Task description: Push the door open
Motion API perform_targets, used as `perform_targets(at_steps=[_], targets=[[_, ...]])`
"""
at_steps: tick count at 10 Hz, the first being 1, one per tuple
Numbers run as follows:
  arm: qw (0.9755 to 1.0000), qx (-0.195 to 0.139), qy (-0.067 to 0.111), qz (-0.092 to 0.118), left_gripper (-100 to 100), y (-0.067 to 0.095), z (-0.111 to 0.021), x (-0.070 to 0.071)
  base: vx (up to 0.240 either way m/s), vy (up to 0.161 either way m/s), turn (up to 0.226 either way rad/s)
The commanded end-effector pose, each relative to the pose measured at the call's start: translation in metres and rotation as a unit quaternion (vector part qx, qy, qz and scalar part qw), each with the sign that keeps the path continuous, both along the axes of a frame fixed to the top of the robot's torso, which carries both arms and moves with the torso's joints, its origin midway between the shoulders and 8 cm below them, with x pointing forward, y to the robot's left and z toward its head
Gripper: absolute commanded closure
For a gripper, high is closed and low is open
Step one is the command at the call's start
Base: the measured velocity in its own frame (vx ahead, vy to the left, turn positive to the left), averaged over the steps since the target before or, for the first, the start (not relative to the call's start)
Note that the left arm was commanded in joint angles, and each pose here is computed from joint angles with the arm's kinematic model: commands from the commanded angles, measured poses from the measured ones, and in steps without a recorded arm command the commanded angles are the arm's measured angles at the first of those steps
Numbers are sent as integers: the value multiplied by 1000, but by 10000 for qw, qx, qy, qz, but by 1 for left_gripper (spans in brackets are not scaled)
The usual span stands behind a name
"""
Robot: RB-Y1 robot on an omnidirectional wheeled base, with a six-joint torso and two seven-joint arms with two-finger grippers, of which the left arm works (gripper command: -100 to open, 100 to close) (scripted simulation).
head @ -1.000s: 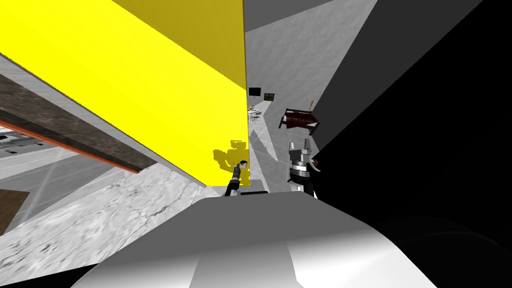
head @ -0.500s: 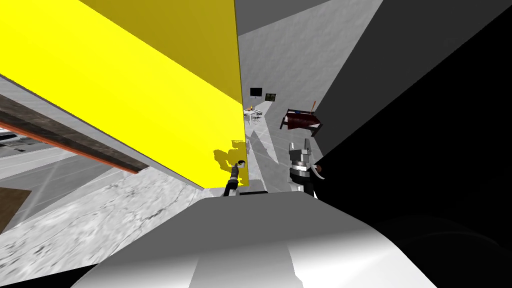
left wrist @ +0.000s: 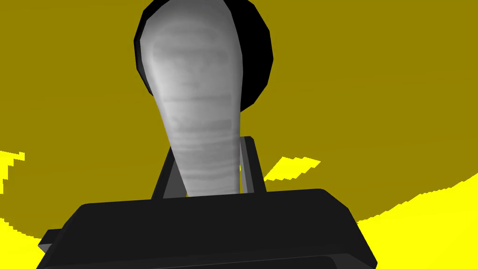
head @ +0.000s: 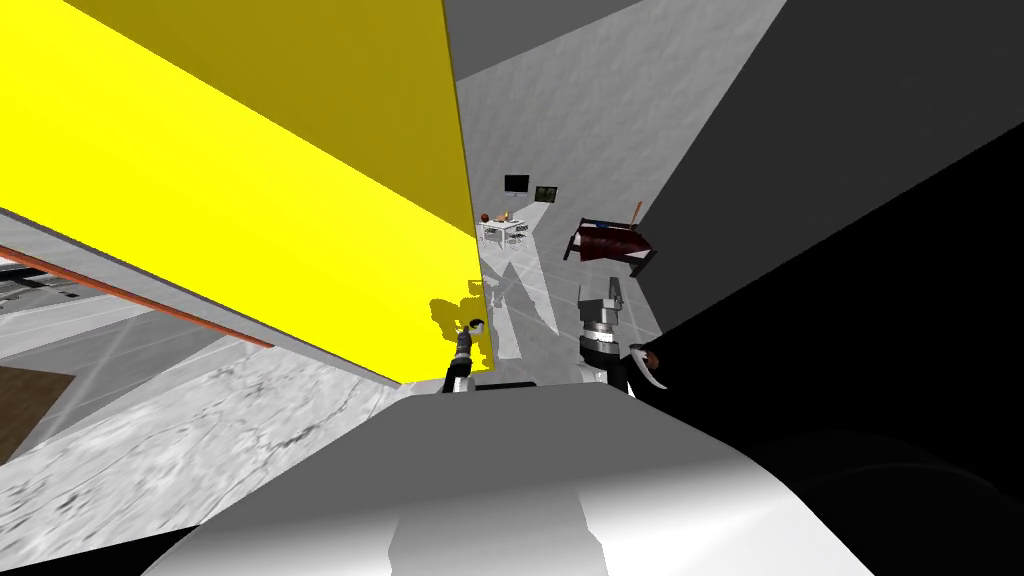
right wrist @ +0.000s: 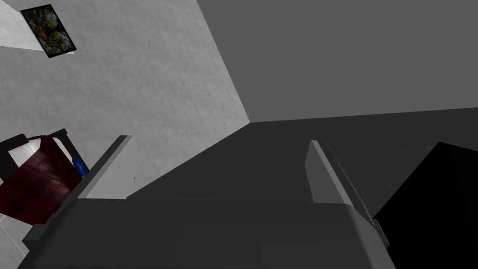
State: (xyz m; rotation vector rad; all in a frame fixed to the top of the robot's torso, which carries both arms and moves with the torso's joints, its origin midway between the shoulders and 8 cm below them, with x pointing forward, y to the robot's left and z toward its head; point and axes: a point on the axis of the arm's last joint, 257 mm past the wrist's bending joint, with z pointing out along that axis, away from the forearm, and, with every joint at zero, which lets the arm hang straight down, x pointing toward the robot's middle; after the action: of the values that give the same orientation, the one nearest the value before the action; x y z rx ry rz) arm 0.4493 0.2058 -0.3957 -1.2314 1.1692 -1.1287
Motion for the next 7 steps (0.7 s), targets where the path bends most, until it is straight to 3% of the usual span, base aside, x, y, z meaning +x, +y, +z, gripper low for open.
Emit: perform_targets(at_steps=[1,5,6,7], targets=[[9999,-18,-45,113,100,6,4,4,213,-65,59],[9995,-81,-22,291,100,15,2,3,146,-65,58],[9990,-27,-47,440,100,32,4,4,141,-49,38],[9989,-19,-49,470,100,35,4,4,166,-62,63]])
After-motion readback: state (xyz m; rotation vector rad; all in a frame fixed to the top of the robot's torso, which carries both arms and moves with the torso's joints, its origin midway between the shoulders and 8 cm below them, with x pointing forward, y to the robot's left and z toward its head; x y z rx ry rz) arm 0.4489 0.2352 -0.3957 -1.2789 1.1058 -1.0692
